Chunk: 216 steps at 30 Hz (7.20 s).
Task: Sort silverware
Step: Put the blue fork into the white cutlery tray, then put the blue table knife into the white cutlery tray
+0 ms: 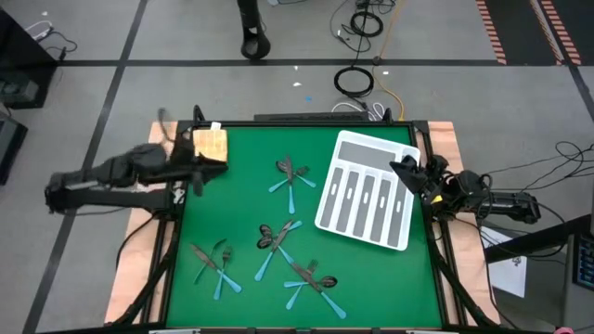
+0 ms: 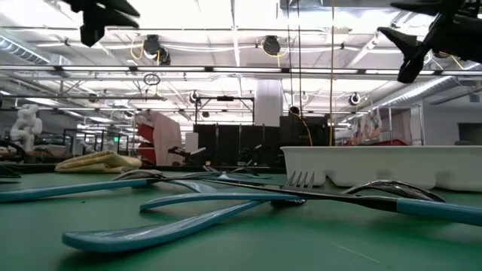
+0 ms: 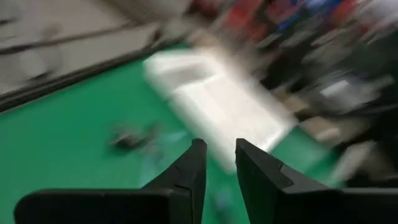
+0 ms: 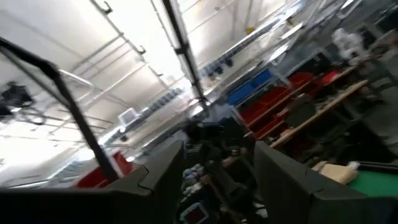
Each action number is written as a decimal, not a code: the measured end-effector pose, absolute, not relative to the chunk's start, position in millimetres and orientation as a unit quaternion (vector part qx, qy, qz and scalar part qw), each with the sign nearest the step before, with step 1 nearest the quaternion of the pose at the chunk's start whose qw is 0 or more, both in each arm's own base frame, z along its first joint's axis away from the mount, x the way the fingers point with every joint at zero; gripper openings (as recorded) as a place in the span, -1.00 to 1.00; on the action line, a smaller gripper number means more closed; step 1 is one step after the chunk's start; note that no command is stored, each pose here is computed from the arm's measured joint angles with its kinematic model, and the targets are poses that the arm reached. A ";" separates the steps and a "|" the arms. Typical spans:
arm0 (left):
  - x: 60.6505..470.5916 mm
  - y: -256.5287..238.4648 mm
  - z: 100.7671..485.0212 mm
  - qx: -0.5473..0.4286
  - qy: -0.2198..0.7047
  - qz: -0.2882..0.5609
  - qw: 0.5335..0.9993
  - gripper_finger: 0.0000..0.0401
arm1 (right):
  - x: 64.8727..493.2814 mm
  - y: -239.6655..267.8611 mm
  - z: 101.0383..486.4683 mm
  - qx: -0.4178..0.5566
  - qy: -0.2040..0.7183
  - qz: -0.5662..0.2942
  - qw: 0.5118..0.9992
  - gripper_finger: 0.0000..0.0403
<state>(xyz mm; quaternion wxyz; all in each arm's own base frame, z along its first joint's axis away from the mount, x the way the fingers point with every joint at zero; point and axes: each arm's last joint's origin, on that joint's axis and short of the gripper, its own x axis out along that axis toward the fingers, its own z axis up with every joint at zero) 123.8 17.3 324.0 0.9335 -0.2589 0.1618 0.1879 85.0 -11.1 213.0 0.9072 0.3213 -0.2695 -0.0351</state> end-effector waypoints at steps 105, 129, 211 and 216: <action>413.6 75.3 223.2 -0.408 0.202 0.249 0.855 -0.94 | 96.6 -11.4 171.7 0.373 -0.062 -0.099 0.921 0.15; 467.5 66.7 189.5 -0.342 0.338 0.210 0.851 -0.40 | 96.7 -11.3 171.7 0.362 -0.060 -0.098 0.925 0.15; 401.7 65.2 126.9 -0.382 0.475 0.441 0.659 -0.87 | 97.1 -11.4 171.3 0.400 -0.064 -0.095 0.909 0.15; 406.5 58.4 139.8 -0.370 0.471 0.427 0.677 -0.87 | 97.2 -11.4 171.2 0.401 -0.064 -0.096 0.909 0.15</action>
